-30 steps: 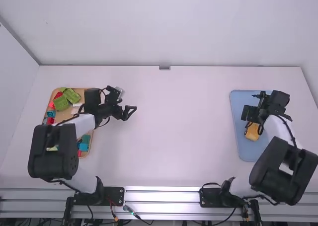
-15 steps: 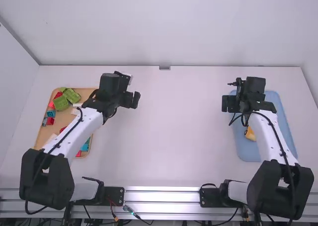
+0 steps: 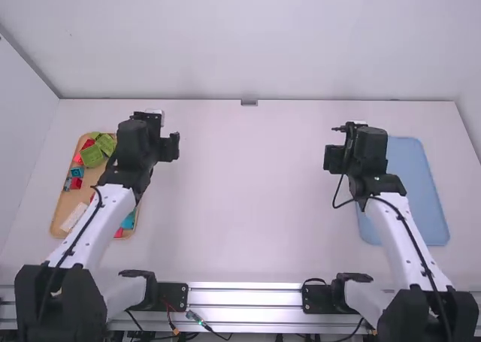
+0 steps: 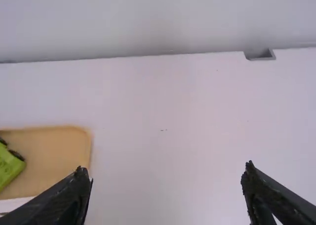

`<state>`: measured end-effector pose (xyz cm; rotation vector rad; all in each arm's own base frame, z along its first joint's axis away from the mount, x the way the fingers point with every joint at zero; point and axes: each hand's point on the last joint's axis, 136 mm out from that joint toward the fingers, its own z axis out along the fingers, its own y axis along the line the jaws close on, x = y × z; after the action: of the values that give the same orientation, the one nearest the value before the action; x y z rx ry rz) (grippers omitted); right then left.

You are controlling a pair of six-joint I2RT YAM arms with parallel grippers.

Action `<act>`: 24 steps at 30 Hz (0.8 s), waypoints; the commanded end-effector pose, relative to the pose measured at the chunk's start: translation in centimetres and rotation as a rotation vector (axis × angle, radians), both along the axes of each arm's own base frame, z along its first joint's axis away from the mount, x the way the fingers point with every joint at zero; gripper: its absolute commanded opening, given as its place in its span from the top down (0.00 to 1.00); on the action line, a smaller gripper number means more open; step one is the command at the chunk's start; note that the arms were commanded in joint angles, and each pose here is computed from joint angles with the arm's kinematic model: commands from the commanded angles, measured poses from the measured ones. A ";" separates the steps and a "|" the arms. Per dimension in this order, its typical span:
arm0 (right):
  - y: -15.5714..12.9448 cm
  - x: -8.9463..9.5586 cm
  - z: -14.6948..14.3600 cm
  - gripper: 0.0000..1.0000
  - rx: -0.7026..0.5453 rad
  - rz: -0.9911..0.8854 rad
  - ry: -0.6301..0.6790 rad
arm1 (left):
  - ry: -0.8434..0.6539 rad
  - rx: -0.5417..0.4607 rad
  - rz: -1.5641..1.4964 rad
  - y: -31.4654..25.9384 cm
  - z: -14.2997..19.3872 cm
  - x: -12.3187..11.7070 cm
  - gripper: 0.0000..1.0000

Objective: Assemble lego blocks to make yellow taxi

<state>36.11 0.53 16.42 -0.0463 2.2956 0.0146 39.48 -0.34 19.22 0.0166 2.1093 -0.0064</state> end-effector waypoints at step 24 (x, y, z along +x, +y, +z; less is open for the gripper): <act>-0.3 -8.0 -3.1 0.74 0.018 -0.024 -0.258 | -0.035 -0.002 0.015 0.3 -7.0 -11.4 0.74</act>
<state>28.52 0.37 13.85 -0.0184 2.0409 0.0173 28.43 0.01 12.57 -0.0015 2.0811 -0.0017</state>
